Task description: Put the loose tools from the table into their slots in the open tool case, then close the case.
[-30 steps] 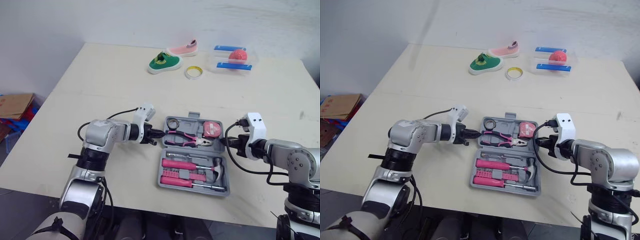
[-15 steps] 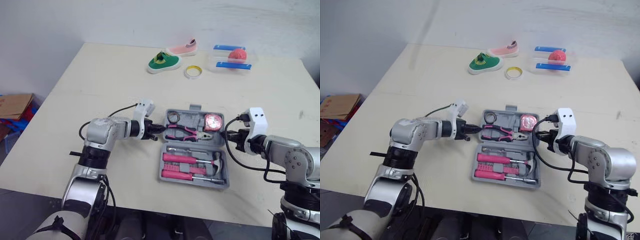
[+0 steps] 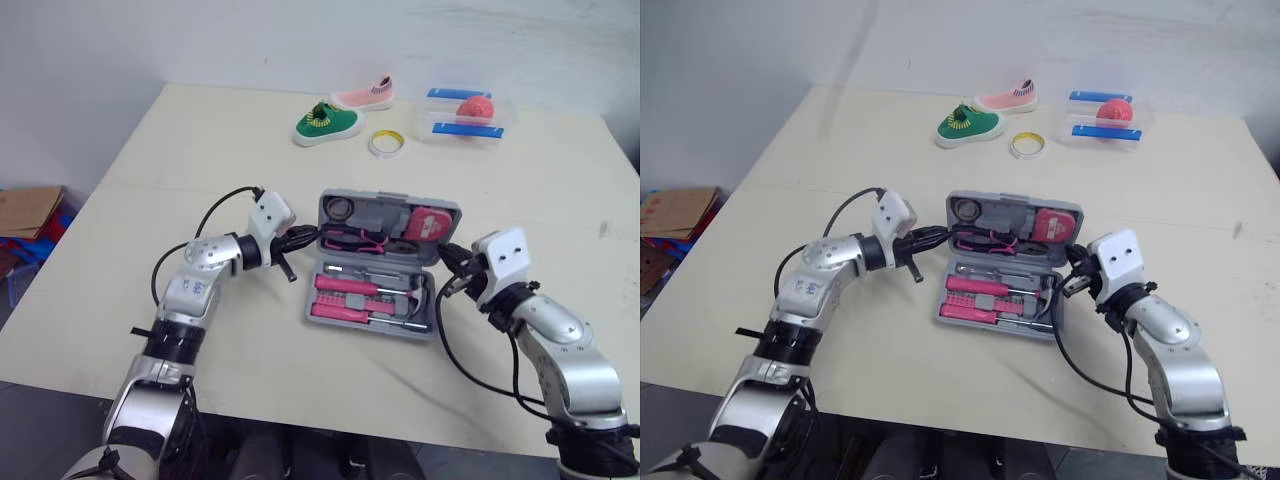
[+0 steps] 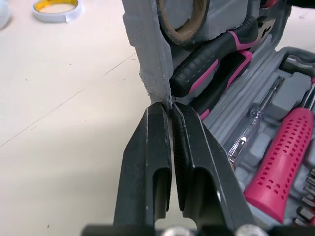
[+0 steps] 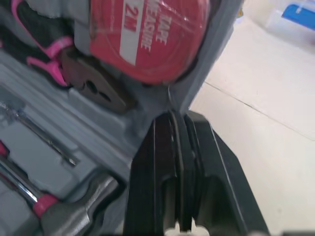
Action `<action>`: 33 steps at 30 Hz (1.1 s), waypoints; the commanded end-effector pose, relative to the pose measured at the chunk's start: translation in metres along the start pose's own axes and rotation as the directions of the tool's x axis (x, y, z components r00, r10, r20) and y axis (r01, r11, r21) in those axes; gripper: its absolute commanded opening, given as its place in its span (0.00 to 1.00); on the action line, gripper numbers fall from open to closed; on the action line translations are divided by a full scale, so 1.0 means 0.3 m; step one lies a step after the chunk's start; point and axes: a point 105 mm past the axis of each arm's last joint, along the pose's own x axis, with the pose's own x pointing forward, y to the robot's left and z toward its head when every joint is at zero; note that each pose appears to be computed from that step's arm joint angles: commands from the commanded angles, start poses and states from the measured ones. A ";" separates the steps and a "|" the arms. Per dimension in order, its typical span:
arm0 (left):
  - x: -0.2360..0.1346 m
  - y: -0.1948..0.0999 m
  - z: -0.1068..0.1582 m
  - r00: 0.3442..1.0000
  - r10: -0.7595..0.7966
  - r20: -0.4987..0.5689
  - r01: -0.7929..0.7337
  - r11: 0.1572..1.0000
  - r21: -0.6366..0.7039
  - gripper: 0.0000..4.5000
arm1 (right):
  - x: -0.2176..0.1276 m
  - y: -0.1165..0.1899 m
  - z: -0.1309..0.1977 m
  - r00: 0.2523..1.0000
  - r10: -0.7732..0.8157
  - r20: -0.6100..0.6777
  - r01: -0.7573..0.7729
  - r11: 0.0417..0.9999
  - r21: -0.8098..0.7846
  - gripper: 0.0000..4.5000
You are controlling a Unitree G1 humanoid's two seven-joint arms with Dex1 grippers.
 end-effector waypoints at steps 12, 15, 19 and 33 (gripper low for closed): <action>-0.252 -0.052 0.014 0.998 0.059 -0.003 -0.059 0.997 0.056 0.29 | -0.195 0.085 0.048 0.974 0.177 0.141 -0.120 0.932 -0.341 0.31; -0.432 -0.035 0.017 0.991 0.036 -0.128 -0.042 0.998 -0.044 0.58 | -0.302 0.070 0.080 0.965 0.260 0.020 -0.244 0.926 -0.287 0.64; -0.624 -0.048 0.026 0.961 -0.115 -0.253 0.039 0.957 -0.288 0.58 | -0.425 0.070 0.082 0.905 0.403 -0.137 -0.416 0.905 -0.085 0.64; -0.214 0.098 -0.032 0.954 -0.175 -0.244 0.160 0.984 -0.079 0.00 | -0.390 0.302 -0.005 0.747 0.642 -0.173 -0.597 0.762 0.249 0.01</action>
